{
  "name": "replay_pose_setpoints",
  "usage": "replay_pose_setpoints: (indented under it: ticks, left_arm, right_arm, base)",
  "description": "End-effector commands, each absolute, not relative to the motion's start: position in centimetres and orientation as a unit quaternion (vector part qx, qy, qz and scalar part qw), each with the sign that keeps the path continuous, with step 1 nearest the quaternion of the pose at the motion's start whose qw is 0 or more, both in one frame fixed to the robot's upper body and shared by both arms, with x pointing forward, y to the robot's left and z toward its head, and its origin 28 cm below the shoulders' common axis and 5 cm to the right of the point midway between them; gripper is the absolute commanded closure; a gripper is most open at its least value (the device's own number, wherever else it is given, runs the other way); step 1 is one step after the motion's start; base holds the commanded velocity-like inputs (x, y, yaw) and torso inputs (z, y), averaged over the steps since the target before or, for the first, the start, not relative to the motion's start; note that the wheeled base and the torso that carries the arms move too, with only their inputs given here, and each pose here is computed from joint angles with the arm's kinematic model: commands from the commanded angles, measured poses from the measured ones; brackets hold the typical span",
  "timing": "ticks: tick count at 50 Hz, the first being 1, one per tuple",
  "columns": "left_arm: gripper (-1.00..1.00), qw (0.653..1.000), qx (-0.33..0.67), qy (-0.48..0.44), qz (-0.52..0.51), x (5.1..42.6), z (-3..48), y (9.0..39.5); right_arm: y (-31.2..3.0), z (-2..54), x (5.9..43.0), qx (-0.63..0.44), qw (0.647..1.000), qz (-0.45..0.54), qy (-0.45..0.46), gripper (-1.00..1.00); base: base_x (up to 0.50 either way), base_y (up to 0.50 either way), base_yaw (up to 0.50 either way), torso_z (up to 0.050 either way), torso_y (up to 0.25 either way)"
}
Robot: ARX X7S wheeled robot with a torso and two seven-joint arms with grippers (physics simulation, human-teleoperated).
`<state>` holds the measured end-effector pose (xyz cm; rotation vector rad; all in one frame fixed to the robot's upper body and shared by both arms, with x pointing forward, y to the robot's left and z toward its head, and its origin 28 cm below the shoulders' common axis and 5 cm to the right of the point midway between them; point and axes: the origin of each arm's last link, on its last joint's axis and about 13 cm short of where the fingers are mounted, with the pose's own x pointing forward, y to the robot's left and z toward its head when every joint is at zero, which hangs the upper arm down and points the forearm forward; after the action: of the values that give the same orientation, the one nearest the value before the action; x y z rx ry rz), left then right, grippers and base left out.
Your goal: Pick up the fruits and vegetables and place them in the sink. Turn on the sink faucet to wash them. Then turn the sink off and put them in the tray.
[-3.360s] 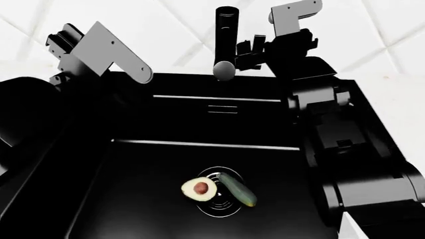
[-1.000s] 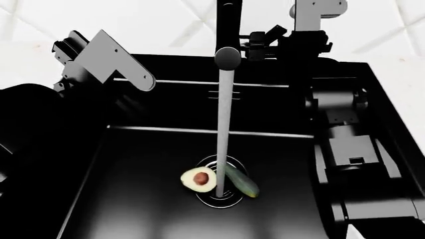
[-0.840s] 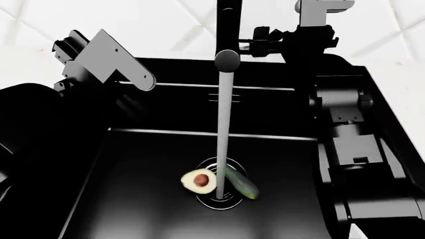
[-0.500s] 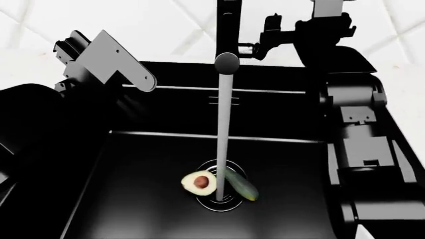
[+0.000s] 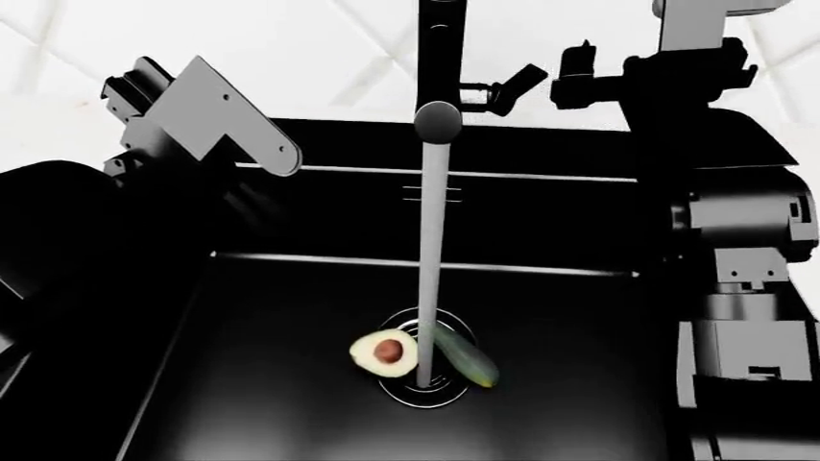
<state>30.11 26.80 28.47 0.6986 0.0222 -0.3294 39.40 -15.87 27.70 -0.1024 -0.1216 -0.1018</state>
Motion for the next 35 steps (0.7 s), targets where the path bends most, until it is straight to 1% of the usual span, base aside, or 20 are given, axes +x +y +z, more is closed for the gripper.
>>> replay_pose_setpoints:
  ticks: [1,6,14,28,35]
  left_arm:
    - [-1.0,0.927,0.341,0.01,-0.159,30.1,28.5,26.8]
    - [-1.0,0.926,0.341,0.01,-0.159,30.1,28.5,26.8]
    - [-1.0,0.926,0.341,0.01,-0.16,30.2,28.5,26.8]
    - [-1.0,0.925,0.342,0.01,-0.163,30.2,28.3,26.6]
    - [-1.0,0.925,0.343,0.01,-0.163,30.3,28.3,26.6]
  right_arm:
    - [-16.9,27.1,38.0,-0.065,0.994,-0.075,-0.04,-1.0]
    - [-16.7,26.3,38.3,-0.073,0.995,-0.075,-0.007,-1.0]
    - [-16.8,25.6,38.9,-0.071,0.994,-0.083,0.011,-1.0]
    - [-16.3,25.0,40.6,-0.06,0.995,-0.083,0.011,-1.0]
    - [-15.3,24.7,41.7,-0.062,0.996,-0.063,0.013,-1.0]
  base:
    - [0.0,0.0,0.0,0.0,0.0]
    - [0.0,0.0,0.0,0.0,0.0]
    - [0.0,0.0,0.0,0.0,0.0]
    - [0.0,0.0,0.0,0.0,0.0]
    - [0.0,0.0,0.0,0.0,0.0]
